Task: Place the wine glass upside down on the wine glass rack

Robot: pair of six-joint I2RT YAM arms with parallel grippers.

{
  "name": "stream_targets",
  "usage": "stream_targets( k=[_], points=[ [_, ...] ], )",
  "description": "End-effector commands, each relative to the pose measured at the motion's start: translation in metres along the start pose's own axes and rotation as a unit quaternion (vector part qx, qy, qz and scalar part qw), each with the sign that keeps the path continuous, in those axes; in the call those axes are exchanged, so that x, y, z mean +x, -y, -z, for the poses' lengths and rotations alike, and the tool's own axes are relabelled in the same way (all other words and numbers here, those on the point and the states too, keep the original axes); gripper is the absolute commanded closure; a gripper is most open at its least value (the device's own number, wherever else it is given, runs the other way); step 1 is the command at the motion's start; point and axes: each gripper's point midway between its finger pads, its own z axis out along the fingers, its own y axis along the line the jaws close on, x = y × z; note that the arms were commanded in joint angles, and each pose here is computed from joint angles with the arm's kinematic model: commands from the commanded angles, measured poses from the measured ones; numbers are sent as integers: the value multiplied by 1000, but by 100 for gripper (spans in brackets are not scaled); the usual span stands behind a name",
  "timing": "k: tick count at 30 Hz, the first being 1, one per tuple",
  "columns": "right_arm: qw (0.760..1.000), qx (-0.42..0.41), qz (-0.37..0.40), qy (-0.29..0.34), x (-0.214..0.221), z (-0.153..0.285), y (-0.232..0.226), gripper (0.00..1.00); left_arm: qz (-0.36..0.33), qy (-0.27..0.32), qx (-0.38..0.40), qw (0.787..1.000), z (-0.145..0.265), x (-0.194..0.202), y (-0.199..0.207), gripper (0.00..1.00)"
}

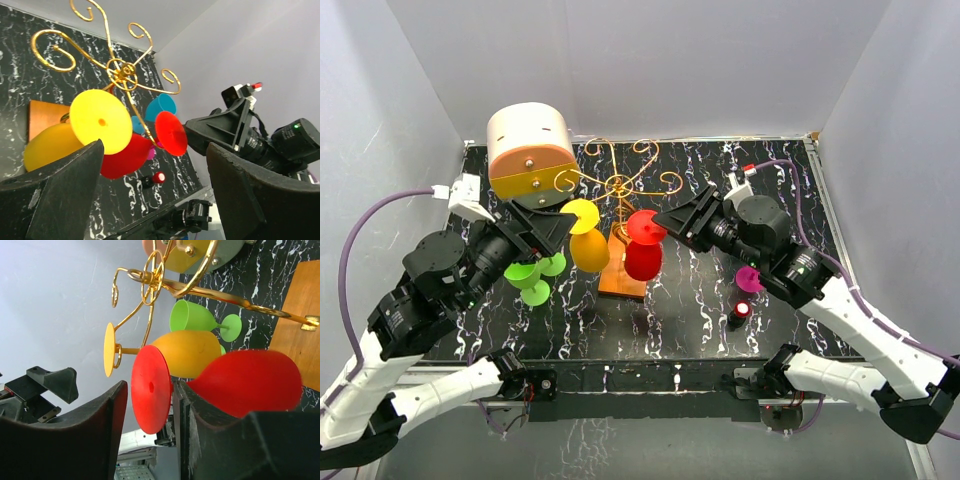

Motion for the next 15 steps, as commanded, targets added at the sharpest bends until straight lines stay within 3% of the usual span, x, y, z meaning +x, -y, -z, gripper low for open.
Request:
stream_targets(
  k=[1,11,15],
  points=[
    [1000,-11,8,17,-10,13,-12,58,-20,22,-31,999,15,-17,-13,18],
    [997,48,41,52,-19,35,18,39,-54,37,-83,994,39,-27,-42,17],
    [989,84,76,94,-38,53,28,35,-82,25,-100,991,44,-24,-51,16]
  ],
)
